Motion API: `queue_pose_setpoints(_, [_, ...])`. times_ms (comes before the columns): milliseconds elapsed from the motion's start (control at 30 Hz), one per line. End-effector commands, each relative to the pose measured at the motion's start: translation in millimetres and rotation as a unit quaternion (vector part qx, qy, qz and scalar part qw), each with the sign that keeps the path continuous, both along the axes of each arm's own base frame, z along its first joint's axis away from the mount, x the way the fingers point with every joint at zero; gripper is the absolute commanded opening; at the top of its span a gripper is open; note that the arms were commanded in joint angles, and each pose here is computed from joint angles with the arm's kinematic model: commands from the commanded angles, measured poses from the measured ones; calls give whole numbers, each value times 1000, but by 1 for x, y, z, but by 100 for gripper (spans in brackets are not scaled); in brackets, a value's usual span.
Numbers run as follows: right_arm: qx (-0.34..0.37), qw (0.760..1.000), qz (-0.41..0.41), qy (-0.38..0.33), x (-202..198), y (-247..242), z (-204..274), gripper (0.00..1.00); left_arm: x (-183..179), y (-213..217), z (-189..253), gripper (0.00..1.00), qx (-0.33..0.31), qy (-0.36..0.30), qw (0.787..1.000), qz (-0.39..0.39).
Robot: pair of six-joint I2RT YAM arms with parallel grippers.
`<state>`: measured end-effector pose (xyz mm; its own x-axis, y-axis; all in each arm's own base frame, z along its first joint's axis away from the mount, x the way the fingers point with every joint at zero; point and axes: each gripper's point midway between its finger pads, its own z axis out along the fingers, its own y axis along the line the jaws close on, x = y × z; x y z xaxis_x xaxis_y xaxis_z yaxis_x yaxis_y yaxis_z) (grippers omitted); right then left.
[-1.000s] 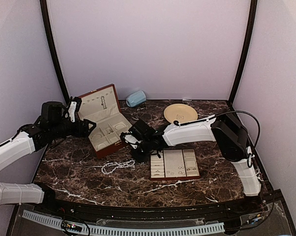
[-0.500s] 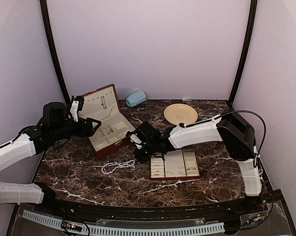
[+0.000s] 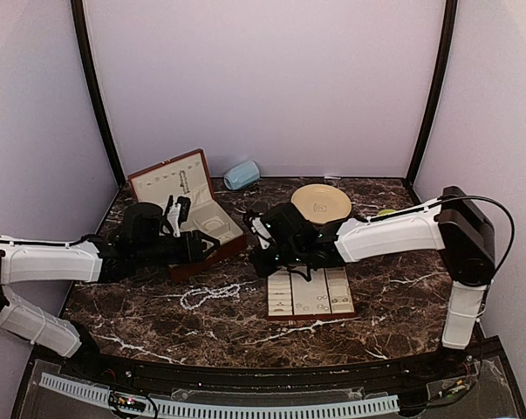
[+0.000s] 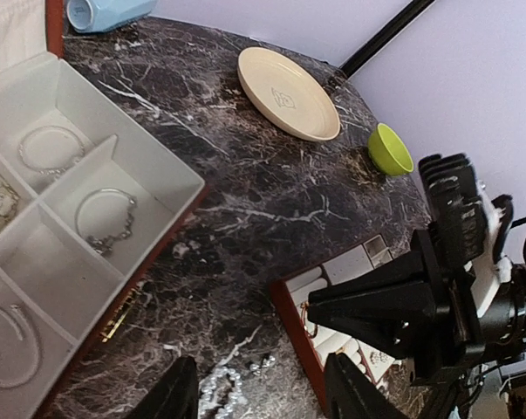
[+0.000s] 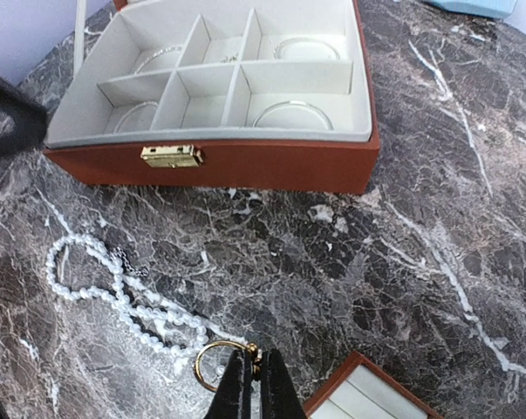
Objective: Organize the mixed jewelry
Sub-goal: Pick up the ring from the center of the board, then pass from the right arm to the left
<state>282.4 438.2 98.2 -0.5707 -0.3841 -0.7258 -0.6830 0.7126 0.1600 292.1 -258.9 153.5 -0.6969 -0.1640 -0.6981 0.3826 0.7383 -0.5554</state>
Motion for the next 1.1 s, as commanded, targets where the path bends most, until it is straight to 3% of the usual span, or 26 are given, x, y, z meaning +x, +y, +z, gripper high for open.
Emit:
queue_pose_setpoints(0, [58,998,-19,-27,8,4,37,0,-4,-27,9,50,-57,12,998,-20])
queue_pose_setpoints(200, [73,996,-20,-41,9,2,50,0,-10,-54,-6,51,-88,65,992,-59])
queue_pose_setpoints(567, [84,995,-8,-48,8,7,58,0,-16,-75,-9,53,-108,73,988,-86])
queue_pose_setpoints(667, [87,995,-4,-47,6,8,57,0,-15,-80,-9,41,-112,73,987,-93])
queue_pose_setpoints(1067, [103,993,17,-53,-4,11,62,0,-12,-81,-10,24,-115,70,987,-90])
